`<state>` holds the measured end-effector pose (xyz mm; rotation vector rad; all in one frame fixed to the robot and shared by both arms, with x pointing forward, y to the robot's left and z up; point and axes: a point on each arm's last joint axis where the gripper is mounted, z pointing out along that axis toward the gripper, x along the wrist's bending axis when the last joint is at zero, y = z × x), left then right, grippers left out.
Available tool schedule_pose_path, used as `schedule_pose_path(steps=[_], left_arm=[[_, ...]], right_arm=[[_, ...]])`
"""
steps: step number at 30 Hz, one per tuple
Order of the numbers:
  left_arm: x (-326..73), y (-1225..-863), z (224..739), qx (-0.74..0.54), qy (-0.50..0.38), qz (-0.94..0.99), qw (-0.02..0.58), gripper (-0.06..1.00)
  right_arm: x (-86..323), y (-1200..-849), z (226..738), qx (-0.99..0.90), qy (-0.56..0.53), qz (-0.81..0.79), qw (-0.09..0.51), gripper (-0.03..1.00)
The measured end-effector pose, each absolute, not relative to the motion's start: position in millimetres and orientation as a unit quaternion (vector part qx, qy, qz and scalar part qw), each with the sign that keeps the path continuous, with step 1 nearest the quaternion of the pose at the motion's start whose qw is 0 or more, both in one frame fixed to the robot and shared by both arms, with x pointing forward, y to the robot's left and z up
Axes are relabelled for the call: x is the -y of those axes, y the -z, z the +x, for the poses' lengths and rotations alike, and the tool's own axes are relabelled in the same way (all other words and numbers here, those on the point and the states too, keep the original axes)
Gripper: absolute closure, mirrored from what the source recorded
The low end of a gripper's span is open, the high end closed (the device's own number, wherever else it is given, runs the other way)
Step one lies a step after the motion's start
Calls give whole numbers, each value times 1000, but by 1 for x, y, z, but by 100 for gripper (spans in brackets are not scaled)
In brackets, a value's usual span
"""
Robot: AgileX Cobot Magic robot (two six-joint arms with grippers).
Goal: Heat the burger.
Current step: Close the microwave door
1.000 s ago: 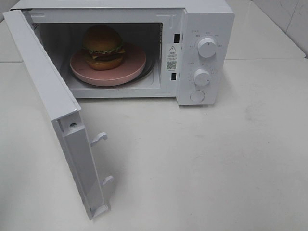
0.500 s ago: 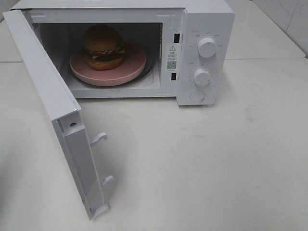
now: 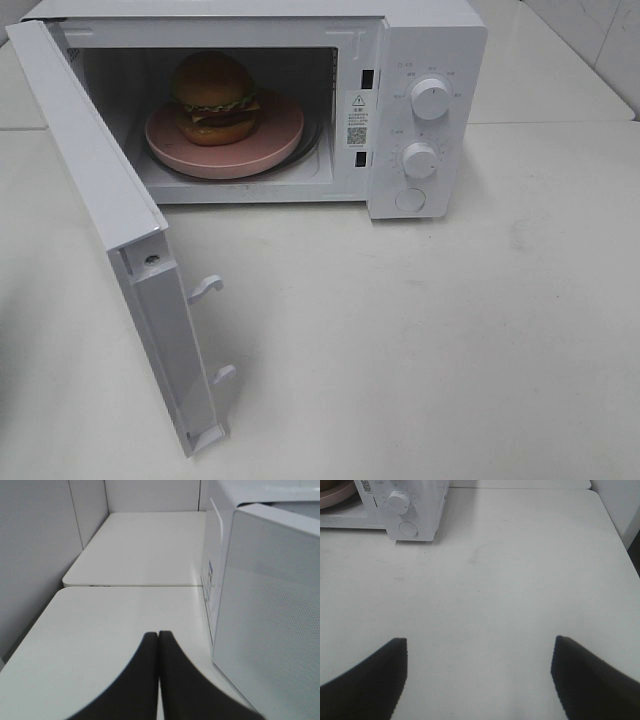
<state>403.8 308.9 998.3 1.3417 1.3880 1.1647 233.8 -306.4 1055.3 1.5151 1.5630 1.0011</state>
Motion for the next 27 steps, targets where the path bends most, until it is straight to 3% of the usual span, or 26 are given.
schedule_pose_path(steps=[7,14,27], left_arm=[[-299,-978,422,-532,-429,588,434,94],[-281,-959,441,-480,-376,608,509,94],[-246,-949,469,-434,-323,625,563,94]], right_arm=[[306,-1055,234,-608,-389,589,364,20],[306,-1055,234,-608,-390,589,363,20],[306,-1055,234,-608,-390,589,363,20]])
